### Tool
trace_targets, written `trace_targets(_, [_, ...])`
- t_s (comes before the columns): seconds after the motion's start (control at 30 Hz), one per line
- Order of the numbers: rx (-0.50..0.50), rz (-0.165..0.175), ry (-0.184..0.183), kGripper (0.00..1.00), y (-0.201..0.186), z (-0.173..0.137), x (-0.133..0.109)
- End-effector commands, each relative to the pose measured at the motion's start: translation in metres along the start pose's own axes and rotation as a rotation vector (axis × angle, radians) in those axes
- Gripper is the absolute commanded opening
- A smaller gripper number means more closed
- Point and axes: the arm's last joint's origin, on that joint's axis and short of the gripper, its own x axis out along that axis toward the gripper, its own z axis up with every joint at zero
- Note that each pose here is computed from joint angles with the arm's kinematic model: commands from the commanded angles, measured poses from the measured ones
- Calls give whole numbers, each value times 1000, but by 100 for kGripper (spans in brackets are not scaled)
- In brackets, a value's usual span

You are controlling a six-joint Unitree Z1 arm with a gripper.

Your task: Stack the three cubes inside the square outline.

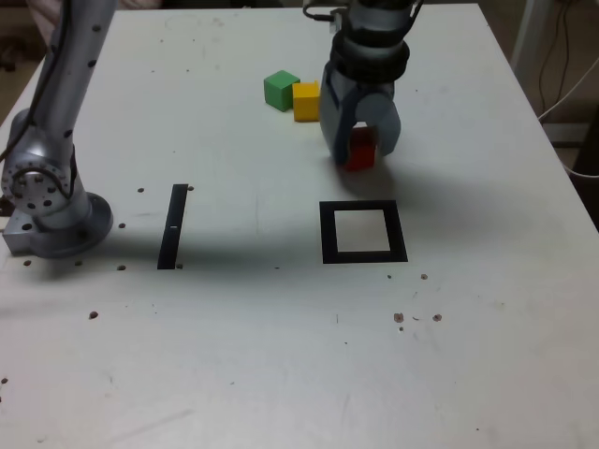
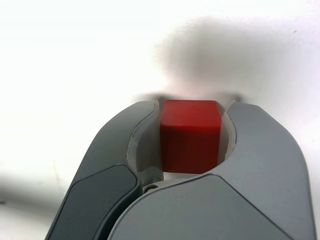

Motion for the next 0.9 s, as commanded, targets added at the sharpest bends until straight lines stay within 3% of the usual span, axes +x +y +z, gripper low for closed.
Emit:
trace_targets(0.0, [26,9,-14,27,-5,-6,-17])
trace_targets(0.3, [149,30,-33,27,-46,-35,-56])
trace_targets(0.57, [218,40,-27,27,-100,-50,-54])
trace_targets(0.87, [209,28,-59,27,-121,-55,-46])
